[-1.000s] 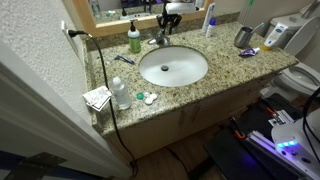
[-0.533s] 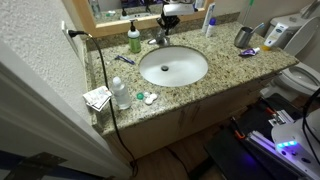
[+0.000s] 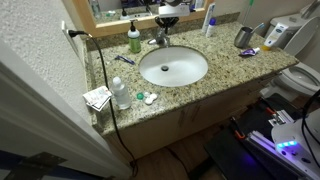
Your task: Push the faucet handle upwards
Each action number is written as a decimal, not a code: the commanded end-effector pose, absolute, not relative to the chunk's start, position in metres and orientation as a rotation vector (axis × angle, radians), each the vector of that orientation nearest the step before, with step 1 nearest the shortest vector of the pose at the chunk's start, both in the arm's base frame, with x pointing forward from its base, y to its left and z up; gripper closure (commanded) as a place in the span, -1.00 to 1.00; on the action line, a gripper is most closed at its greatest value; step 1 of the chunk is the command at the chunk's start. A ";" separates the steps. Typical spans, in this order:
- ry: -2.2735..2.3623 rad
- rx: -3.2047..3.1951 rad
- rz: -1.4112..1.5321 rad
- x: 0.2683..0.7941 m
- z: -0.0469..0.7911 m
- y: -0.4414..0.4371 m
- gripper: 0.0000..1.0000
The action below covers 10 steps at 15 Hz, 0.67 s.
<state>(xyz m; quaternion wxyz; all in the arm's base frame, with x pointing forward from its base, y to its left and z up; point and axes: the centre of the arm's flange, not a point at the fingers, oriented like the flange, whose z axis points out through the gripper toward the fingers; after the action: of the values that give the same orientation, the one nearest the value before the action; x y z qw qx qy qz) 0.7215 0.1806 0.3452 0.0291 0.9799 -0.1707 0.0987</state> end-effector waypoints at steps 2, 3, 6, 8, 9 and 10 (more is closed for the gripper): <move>-0.622 2.949 0.554 0.736 0.348 0.170 1.00; -0.644 2.938 0.590 0.737 0.349 0.170 1.00; -0.701 2.899 0.665 0.739 0.350 0.169 1.00; -0.744 2.896 0.716 0.737 0.365 0.152 1.00; -0.745 2.908 0.688 0.735 0.364 0.151 1.00; -0.731 2.927 0.614 0.732 0.363 0.152 0.48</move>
<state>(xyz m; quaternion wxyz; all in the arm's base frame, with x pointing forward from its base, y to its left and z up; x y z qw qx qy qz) 0.7282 0.1820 0.3521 0.0353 0.9540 -0.2396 0.1767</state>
